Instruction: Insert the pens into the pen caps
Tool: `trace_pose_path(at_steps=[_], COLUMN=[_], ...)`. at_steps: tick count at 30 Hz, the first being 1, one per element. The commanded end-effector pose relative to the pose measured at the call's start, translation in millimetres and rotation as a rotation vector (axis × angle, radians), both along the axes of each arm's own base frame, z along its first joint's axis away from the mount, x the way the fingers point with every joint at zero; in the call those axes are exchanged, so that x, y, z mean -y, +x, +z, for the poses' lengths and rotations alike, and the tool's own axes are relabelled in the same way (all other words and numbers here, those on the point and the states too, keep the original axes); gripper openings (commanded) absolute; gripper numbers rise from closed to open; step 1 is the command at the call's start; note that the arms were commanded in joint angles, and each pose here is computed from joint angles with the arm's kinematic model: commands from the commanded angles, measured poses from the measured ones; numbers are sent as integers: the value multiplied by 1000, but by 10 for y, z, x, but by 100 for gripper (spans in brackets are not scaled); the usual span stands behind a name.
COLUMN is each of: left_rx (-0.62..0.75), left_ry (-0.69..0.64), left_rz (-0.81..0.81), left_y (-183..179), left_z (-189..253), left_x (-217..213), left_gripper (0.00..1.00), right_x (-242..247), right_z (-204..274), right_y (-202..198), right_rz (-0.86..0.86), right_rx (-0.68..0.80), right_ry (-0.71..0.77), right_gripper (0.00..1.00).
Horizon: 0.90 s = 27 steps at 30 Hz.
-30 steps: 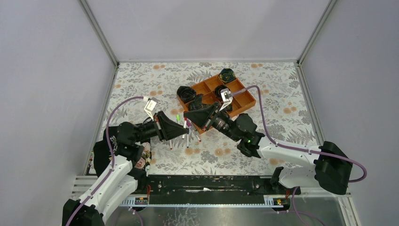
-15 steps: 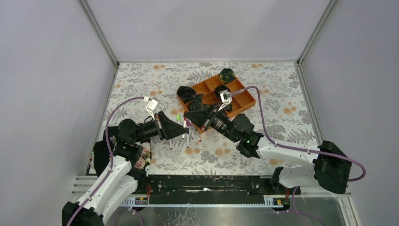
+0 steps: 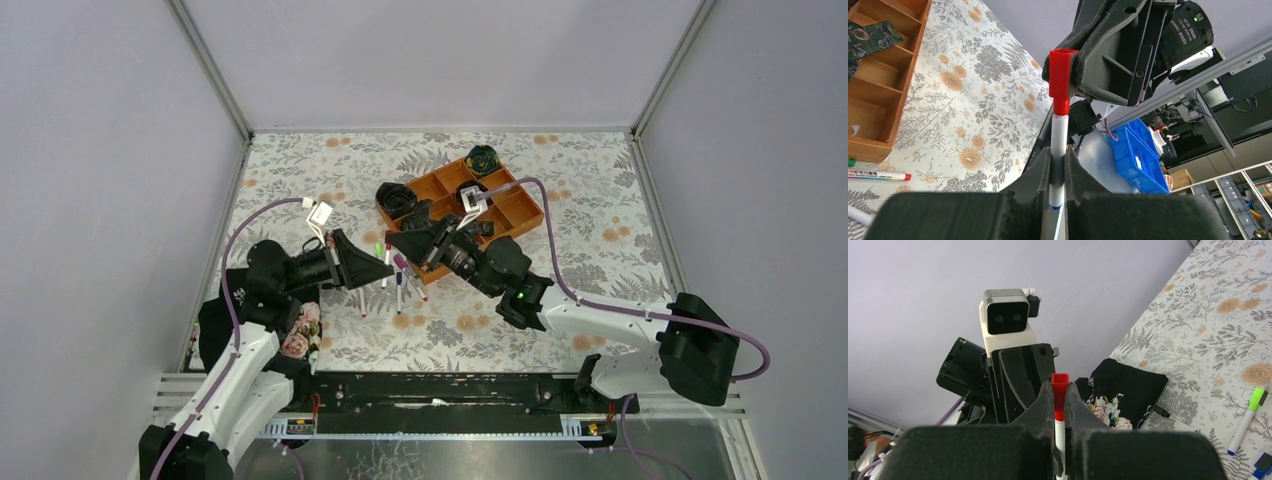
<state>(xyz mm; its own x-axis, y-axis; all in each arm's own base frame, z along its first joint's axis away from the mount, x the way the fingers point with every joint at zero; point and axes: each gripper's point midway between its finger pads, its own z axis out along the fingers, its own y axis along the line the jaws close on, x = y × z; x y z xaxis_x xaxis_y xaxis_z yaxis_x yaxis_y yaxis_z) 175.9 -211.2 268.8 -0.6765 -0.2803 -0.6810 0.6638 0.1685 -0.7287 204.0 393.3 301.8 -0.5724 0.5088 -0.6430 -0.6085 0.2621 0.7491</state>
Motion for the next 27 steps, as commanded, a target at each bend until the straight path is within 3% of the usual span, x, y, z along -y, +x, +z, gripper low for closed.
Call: trace_pose_path(at_steps=[1, 13, 20, 27], left_rx=[227, 255, 223, 275], left_ry=[-92, -94, -77, -90], left_rz=[341, 409, 510, 443], left_y=[655, 862, 1064, 940], left_z=[707, 835, 760, 843], left_x=[-309, -533, -663, -640], left_gripper=[0, 0, 0, 0], right_x=[-290, -311, -289, -172], right_z=[-762, -905, -1142, -1306], right_y=[-1337, -1675, -1683, -1865], right_rz=[578, 780, 748, 831], right_rx=[-143, -170, -262, -243], right_ry=[-249, -315, -453, -466], right_gripper=[0, 0, 0, 0])
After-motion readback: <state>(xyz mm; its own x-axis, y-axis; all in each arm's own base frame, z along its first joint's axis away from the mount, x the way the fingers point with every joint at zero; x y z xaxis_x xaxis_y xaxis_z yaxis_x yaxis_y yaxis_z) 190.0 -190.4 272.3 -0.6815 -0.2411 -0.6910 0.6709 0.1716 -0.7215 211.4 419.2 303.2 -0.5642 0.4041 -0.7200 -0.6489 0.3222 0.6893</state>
